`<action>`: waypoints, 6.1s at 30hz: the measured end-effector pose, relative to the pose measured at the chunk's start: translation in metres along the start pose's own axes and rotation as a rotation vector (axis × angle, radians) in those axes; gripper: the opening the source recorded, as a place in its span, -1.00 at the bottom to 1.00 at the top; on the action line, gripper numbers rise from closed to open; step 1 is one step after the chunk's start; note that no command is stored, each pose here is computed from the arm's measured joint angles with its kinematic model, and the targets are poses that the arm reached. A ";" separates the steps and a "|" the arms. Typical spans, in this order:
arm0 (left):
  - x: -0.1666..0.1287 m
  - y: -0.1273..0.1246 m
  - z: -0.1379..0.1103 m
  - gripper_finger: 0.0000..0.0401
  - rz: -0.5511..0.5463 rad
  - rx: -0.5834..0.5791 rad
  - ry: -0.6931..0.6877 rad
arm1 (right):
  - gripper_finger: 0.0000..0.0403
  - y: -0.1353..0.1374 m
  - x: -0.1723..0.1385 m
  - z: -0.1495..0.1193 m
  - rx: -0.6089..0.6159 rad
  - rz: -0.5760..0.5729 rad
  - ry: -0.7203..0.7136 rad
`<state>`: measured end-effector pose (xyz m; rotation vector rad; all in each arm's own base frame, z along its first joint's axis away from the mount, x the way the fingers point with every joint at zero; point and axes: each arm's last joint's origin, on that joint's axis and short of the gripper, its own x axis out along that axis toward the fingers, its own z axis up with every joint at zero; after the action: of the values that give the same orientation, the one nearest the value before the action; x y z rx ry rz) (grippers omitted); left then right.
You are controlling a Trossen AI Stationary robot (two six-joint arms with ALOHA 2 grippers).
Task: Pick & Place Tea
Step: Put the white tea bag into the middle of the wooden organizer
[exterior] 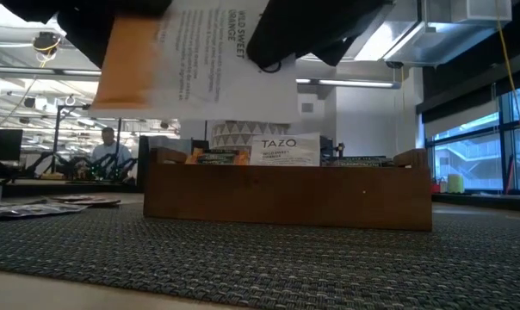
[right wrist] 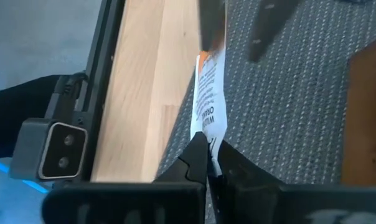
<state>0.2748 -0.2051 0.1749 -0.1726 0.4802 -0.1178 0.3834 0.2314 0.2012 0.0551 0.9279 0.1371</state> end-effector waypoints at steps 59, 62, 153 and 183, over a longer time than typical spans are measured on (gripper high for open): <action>-0.018 -0.039 0.004 -0.98 -0.031 0.314 -0.806 | -0.06 0.029 -0.078 -0.032 -0.186 0.014 -0.561; -0.018 -0.042 0.001 -0.97 -0.038 0.323 -0.794 | 0.01 0.029 -0.078 -0.031 -0.188 0.008 -0.566; 0.009 -0.019 -0.008 -0.35 -0.017 -0.023 -0.492 | -0.98 -0.110 -0.017 -0.049 0.204 -0.287 0.108; 0.022 -0.006 -0.016 -0.34 -0.122 -0.081 -0.316 | -0.97 -0.108 -0.029 -0.030 0.102 -0.319 0.053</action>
<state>0.2862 -0.2170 0.1519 -0.2949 0.1589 -0.1873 0.3524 0.1204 0.1954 -0.0027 0.9845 -0.2050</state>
